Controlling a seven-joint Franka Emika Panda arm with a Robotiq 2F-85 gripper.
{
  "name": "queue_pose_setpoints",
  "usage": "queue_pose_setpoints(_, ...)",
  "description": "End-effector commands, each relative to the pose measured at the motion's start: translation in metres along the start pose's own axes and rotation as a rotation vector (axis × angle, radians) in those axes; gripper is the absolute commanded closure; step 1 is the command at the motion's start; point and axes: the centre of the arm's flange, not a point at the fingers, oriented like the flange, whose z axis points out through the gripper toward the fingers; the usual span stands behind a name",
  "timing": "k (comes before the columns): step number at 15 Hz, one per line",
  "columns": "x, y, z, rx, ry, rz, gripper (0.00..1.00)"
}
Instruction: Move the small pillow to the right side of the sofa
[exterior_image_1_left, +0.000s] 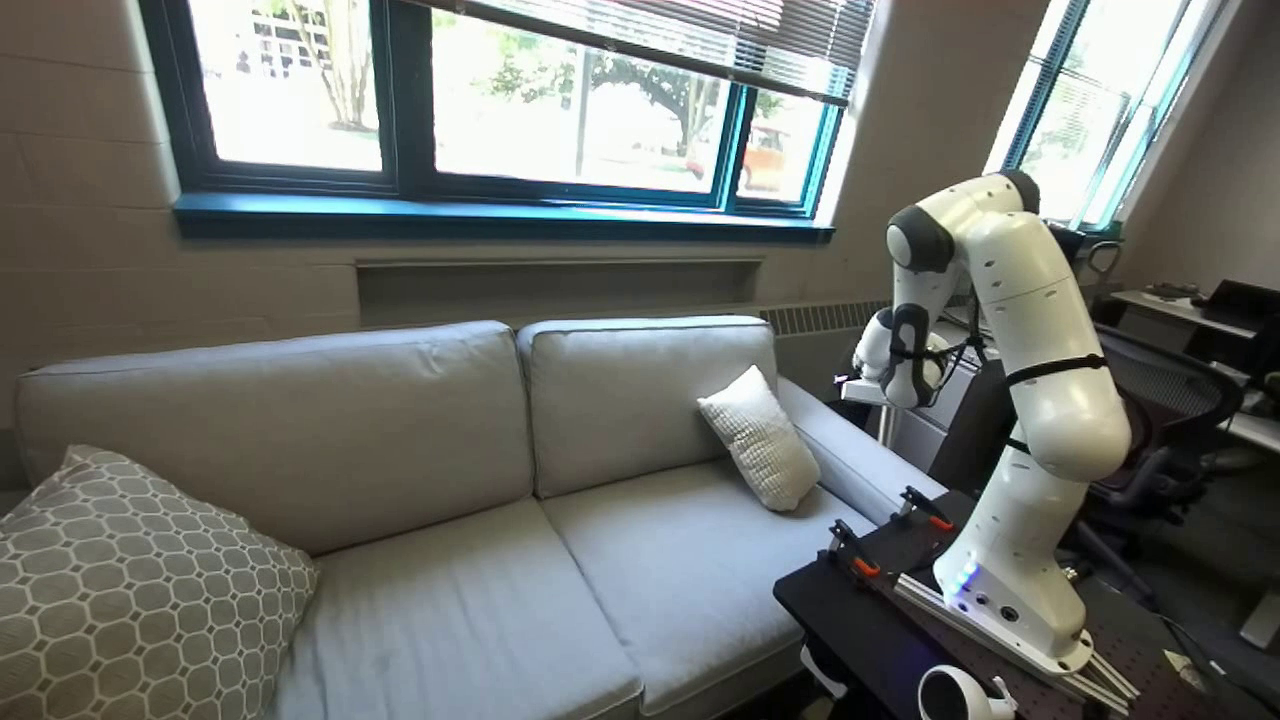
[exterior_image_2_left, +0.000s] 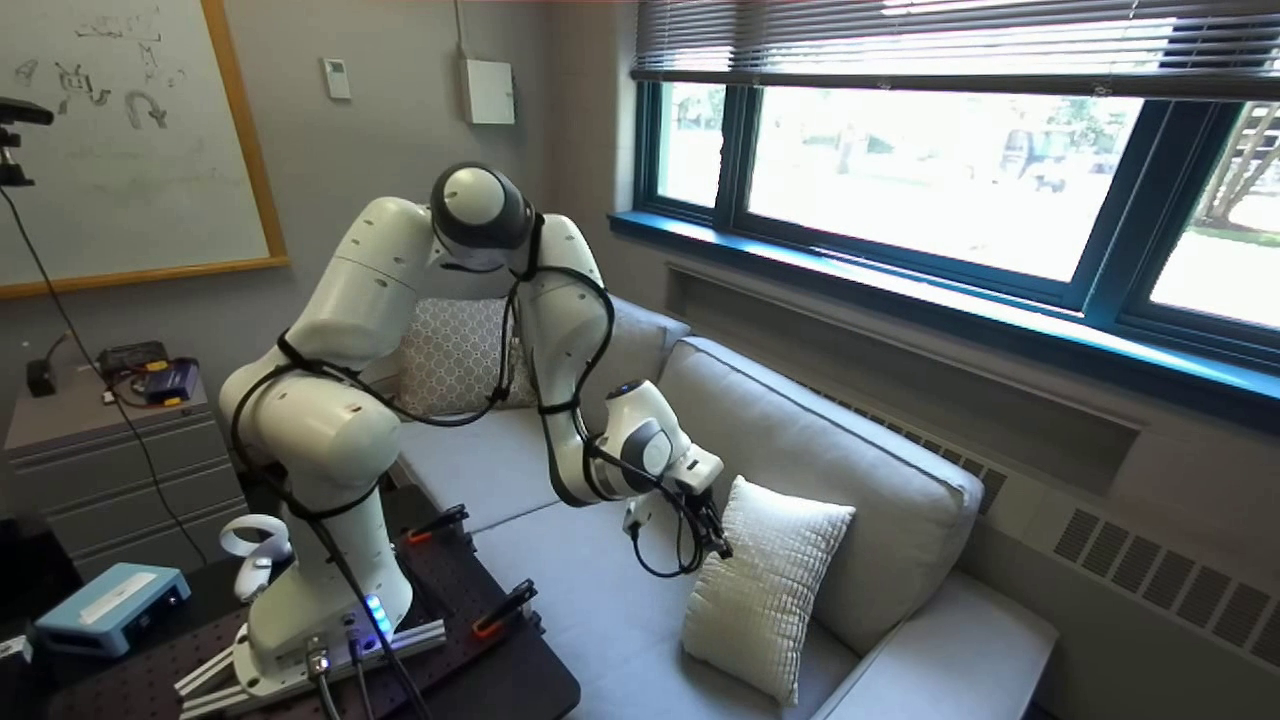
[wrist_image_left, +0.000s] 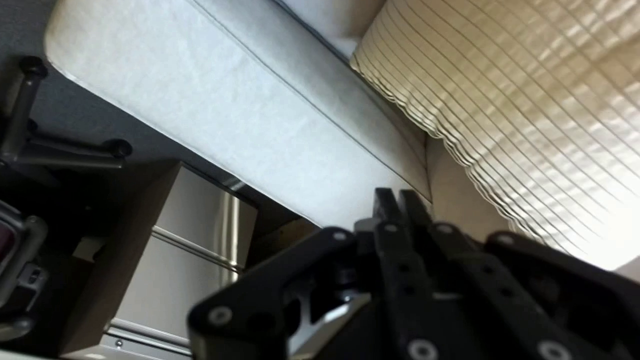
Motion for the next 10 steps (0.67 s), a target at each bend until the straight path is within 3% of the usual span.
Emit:
queue_pose_setpoints(1, -0.046, -0.012, -0.062, 0.139, 0.014, -0.11, 0.68)
queue_pose_setpoints(3, -0.062, -0.052, -0.078, 0.207, -0.006, -0.211, 0.6)
queue_pose_setpoints(4, -0.072, -0.071, -0.084, 0.241, -0.021, -0.258, 0.51)
queue_pose_setpoints(5, -0.029, -0.065, -0.069, 0.176, -0.003, -0.196, 0.44)
queue_pose_setpoints(6, -0.037, -0.075, -0.074, 0.194, -0.014, -0.21, 0.63)
queue_pose_setpoints(8, -0.037, -0.075, -0.072, 0.186, -0.014, -0.206, 0.47)
queue_pose_setpoints(9, -0.035, -0.07, -0.07, 0.177, -0.012, -0.2, 0.19)
queue_pose_setpoints(10, -0.04, -0.076, -0.068, 0.171, -0.012, -0.212, 0.19)
